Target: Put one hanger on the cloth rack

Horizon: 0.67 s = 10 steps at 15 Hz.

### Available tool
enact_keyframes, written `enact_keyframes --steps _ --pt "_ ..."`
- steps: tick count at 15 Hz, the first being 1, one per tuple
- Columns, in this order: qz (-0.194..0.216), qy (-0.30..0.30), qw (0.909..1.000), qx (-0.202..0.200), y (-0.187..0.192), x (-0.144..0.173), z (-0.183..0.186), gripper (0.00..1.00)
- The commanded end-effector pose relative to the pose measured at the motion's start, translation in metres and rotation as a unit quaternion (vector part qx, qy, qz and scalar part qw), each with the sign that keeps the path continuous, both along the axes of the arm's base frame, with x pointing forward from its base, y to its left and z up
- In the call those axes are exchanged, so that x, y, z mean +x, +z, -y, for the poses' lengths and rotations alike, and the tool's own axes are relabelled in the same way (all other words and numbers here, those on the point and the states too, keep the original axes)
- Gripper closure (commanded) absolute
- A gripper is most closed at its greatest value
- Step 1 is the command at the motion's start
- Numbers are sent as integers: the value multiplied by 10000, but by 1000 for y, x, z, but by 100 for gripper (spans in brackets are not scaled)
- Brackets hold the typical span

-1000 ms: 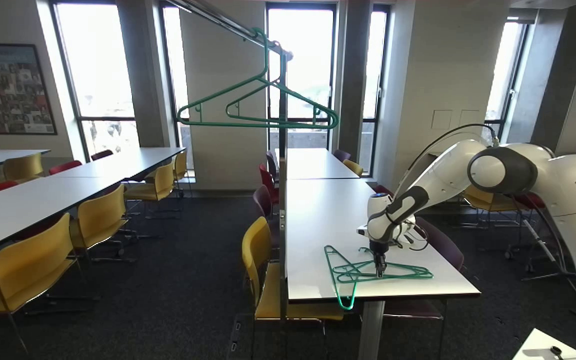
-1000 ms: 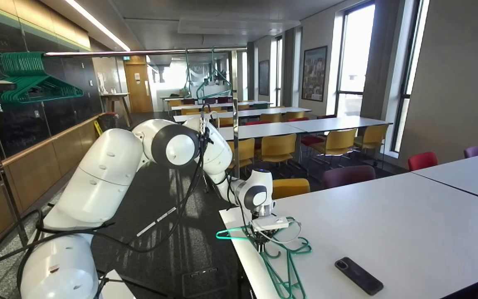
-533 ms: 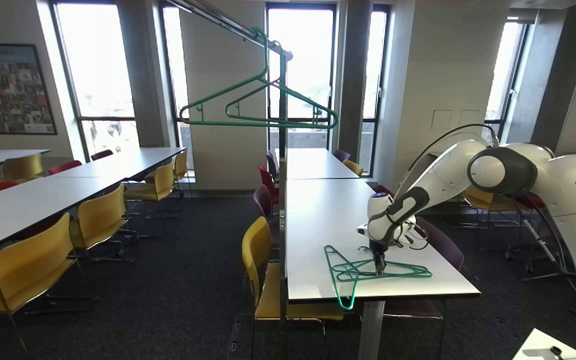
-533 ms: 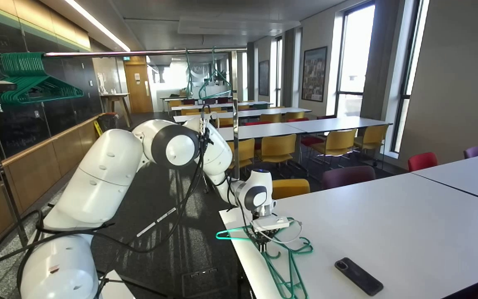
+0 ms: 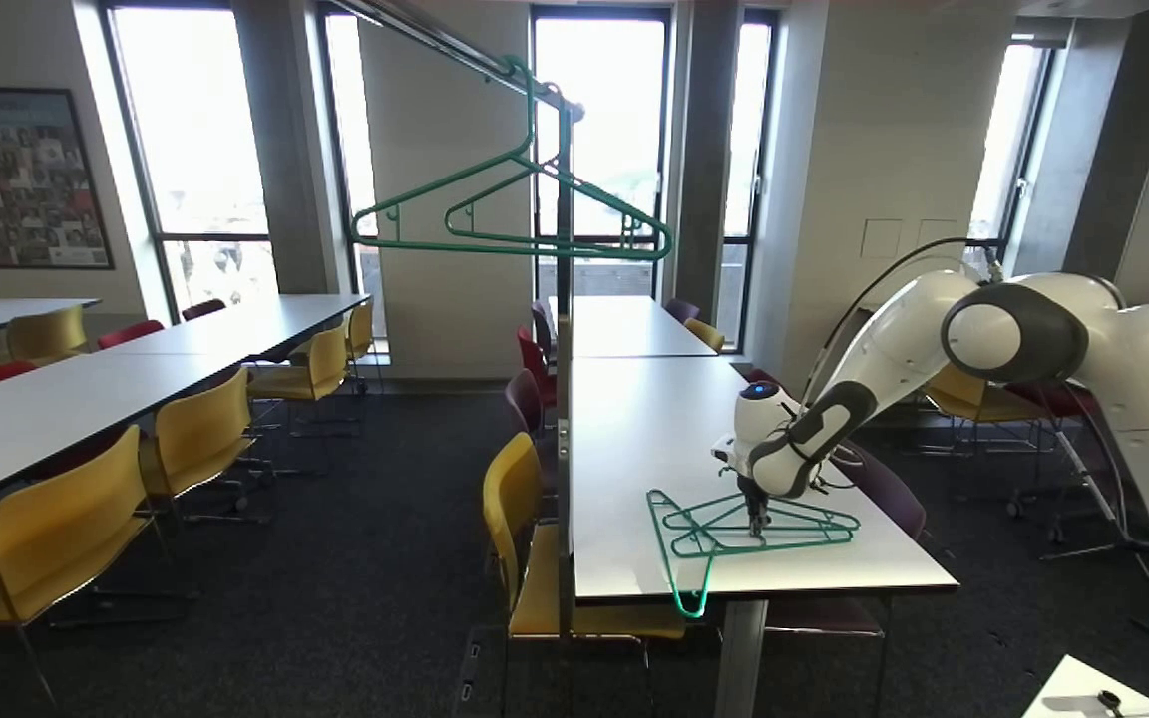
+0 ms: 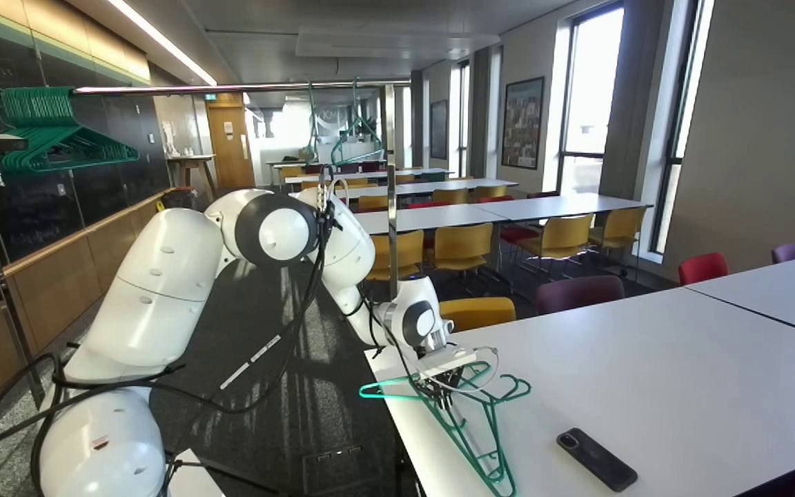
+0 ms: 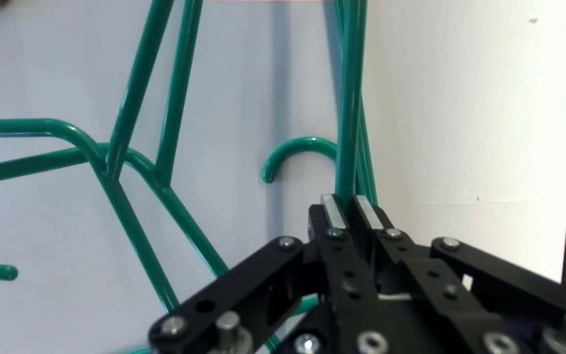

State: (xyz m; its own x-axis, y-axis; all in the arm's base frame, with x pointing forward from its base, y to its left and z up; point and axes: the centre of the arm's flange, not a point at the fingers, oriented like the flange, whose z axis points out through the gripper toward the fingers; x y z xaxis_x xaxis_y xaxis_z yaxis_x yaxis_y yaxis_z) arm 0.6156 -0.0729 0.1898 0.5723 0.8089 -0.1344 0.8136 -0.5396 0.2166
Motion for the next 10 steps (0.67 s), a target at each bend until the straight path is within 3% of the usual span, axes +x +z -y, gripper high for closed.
enact_keyframes --steps 1,6,10 --pt "113 51 9996 -240 19 -21 -9 98" --pt "-244 496 9985 31 21 -22 -11 98" --pt "-518 -276 9980 214 14 -2 2 98"
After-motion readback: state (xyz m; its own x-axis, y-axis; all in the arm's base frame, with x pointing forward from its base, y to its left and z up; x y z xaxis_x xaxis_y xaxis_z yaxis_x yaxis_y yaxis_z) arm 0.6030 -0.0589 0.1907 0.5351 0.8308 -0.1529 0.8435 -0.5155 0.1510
